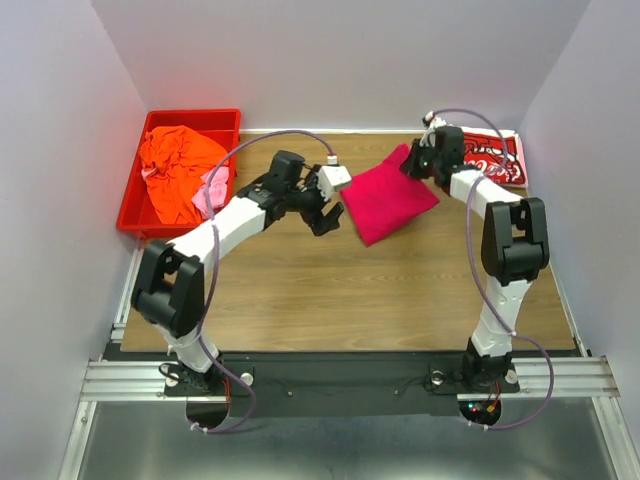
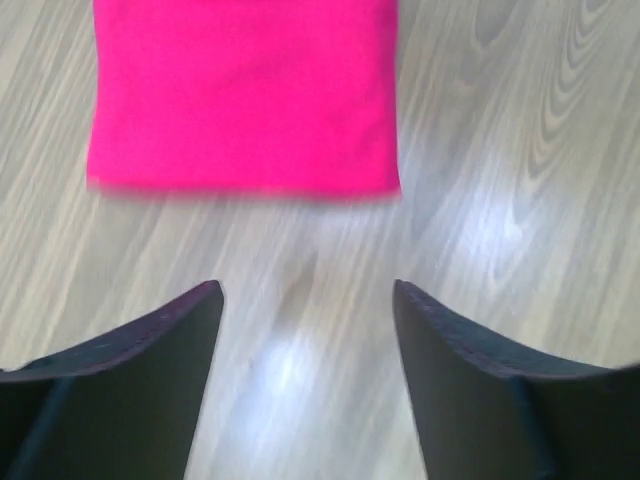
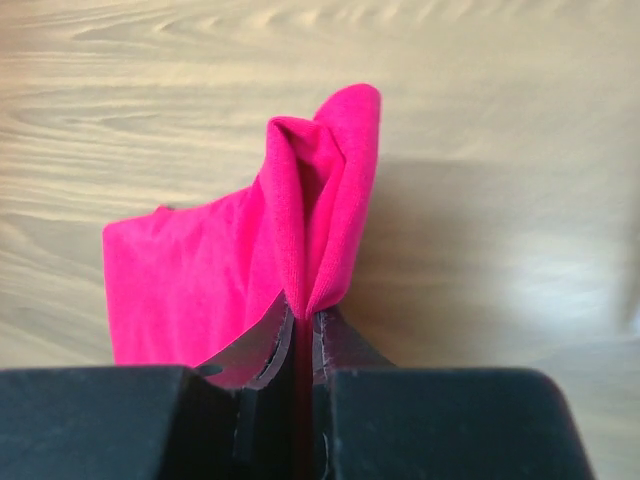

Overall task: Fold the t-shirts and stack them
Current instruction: Neatly place the folded tshirt to the corner

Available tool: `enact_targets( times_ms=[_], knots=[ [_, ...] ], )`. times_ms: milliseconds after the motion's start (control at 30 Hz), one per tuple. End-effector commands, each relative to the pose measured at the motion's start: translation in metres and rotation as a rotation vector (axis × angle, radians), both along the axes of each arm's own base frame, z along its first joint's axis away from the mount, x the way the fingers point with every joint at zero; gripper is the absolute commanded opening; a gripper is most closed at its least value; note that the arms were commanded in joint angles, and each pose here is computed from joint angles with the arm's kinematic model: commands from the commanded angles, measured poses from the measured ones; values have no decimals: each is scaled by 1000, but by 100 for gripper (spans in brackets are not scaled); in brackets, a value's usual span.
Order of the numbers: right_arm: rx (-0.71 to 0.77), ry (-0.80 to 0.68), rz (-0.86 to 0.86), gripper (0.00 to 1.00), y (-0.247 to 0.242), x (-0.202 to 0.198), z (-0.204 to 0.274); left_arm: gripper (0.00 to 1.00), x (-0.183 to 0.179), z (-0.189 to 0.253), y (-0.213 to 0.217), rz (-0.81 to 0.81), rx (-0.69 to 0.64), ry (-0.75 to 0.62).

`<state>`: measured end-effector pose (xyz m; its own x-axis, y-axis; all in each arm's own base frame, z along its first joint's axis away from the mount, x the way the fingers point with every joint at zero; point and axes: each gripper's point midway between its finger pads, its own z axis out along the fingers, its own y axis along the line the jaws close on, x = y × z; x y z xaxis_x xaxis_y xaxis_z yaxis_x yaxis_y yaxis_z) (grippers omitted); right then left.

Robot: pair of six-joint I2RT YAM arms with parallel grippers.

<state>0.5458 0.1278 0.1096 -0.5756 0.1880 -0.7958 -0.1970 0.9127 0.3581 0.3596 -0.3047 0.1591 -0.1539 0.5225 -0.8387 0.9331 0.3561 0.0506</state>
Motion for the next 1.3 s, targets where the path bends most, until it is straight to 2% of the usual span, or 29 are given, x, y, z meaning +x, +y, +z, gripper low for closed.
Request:
enact_targets(
  times_ms=[0, 133, 467, 800, 833, 933, 1267],
  knots=[
    [-276, -110, 39, 1, -57, 20, 44, 98, -31, 18, 18, 3, -26, 33],
    [-383, -152, 36, 1, -92, 45, 62, 99, -49, 13, 28, 20, -36, 54],
    [-507, -300, 1, 1, -111, 89, 137, 99, -65, 6, 43, 61, -48, 66],
    [-573, -388, -57, 1, -123, 101, 181, 99, -65, 6, 48, 73, -40, 50],
    [-575, -385, -84, 1, -140, 102, 183, 99, -65, 7, 48, 73, -39, 46],
    [-583, -408, -95, 1, -148, 103, 194, 99, -63, 6, 48, 71, -37, 46],
    [-597, -408, -118, 1, -173, 106, 194, 99, -60, 4, 46, 65, -26, 52]
  ],
)
